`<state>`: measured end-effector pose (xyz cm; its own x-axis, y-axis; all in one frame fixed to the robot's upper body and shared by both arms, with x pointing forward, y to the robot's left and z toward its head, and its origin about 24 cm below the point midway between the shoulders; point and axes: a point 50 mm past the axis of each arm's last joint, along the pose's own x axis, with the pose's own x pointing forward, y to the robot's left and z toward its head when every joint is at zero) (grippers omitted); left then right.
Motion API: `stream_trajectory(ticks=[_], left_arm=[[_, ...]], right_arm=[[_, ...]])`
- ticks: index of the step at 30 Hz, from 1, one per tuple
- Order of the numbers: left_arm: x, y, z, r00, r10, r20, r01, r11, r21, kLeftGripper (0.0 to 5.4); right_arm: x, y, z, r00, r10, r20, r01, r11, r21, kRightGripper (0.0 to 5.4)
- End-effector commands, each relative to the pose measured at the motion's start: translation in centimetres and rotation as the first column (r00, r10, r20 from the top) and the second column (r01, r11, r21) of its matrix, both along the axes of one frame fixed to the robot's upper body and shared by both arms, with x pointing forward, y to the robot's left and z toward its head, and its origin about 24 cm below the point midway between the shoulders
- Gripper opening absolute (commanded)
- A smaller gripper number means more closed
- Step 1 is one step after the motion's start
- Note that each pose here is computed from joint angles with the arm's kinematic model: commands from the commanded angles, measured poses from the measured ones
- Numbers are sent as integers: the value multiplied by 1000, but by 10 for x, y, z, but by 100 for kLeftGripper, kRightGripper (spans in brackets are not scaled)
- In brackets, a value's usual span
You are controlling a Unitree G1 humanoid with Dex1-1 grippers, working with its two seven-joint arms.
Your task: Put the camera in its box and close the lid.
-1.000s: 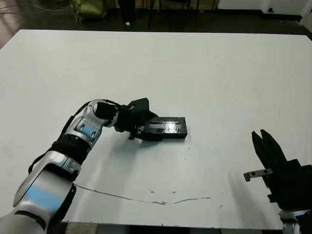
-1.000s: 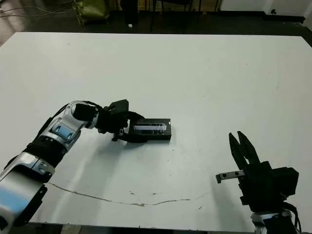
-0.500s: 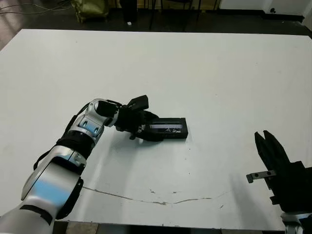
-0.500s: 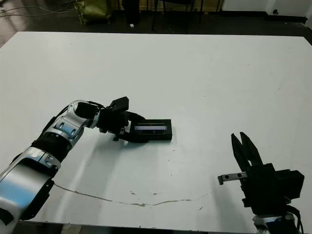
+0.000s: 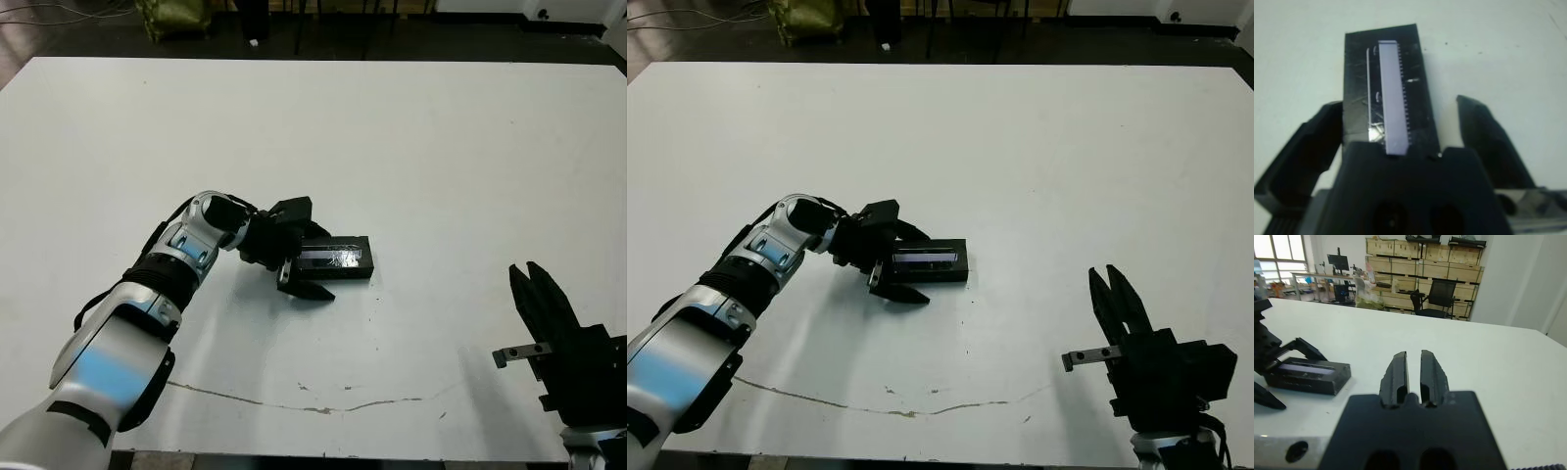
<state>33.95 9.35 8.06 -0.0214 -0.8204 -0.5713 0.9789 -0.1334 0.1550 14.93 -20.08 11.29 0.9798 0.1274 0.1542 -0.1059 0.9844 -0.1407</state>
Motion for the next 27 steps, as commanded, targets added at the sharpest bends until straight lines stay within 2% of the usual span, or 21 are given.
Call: stream_trajectory(ticks=[1,5,8,17,27], left_arm=[[-20,26,-44,994,10,-110,9,984,177,538],[-21,37,-42,998,15,-69,0,979,204,538],[-22,53,-43,996,68,-66,-54,978,200,538],[-31,110,-45,970,238,47,-242,941,237,538],[-42,154,-48,922,379,80,-386,877,288,538]], right_arm=[[-7,3,-4,999,-12,-44,12,1000,-6,0],[-3,-9,-18,997,-12,-79,8,998,-59,0],[-1,-16,-28,995,-11,-98,3,997,-80,0],[-1,-15,-29,993,-11,-117,3,998,-68,0],[-2,-9,-27,998,23,-56,-26,999,-43,0]])
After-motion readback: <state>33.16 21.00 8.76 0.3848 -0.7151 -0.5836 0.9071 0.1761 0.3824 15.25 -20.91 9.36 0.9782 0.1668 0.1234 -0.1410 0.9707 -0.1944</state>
